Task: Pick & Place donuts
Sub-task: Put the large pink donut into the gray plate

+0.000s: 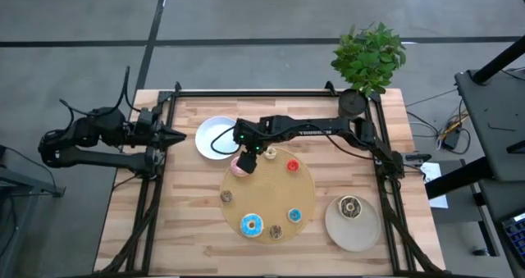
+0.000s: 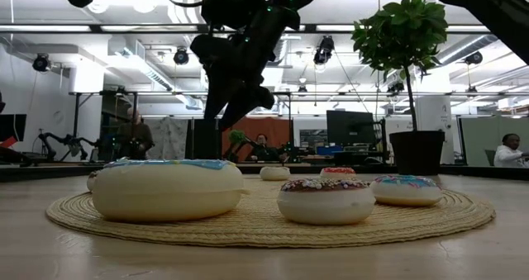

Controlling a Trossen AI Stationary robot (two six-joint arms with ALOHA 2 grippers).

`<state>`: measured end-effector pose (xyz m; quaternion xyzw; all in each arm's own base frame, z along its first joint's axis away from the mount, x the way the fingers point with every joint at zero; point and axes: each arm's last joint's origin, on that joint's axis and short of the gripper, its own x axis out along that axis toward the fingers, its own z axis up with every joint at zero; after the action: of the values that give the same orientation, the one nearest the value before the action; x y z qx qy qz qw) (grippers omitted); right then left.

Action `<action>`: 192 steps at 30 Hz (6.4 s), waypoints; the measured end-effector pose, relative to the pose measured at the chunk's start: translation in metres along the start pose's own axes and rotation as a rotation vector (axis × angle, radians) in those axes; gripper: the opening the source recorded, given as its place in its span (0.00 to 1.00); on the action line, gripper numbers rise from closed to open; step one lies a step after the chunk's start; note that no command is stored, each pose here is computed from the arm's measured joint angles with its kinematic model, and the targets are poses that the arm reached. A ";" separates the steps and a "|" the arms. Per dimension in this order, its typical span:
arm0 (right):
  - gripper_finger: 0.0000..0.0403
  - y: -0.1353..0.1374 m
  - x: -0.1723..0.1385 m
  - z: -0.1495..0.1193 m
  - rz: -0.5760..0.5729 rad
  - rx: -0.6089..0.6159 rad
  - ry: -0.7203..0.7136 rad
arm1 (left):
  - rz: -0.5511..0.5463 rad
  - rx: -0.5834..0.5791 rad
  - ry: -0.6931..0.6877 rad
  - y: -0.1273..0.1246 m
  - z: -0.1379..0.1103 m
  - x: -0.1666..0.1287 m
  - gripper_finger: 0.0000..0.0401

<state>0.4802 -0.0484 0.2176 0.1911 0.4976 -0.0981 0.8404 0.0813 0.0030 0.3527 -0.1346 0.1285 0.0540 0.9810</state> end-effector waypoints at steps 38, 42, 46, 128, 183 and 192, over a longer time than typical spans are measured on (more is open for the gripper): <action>0.48 -0.001 -0.012 -0.021 0.116 0.023 0.078 | 0.006 0.007 0.027 -0.002 0.002 0.023 0.00; 0.48 0.002 -0.045 -0.020 0.123 -0.011 0.056 | 0.018 0.016 0.069 -0.002 0.001 0.034 0.00; 0.48 0.005 -0.084 -0.017 0.130 -0.041 -0.026 | 0.030 0.024 0.113 -0.002 0.000 0.046 0.00; 0.48 -0.017 -0.335 -0.108 -0.084 0.028 -0.371 | -0.168 0.740 1.014 0.006 -0.074 0.237 0.32; 0.48 -0.019 -0.341 -0.112 -0.103 0.039 -0.392 | -0.181 0.744 1.072 0.012 -0.103 0.274 0.32; 0.48 -0.019 -0.341 -0.112 -0.104 0.038 -0.391 | -0.189 0.738 1.096 0.014 -0.110 0.271 0.32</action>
<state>0.2182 -0.0272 0.4630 0.1584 0.3324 -0.1859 0.9110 0.3140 0.0051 0.1744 0.1915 0.6062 -0.1559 0.7560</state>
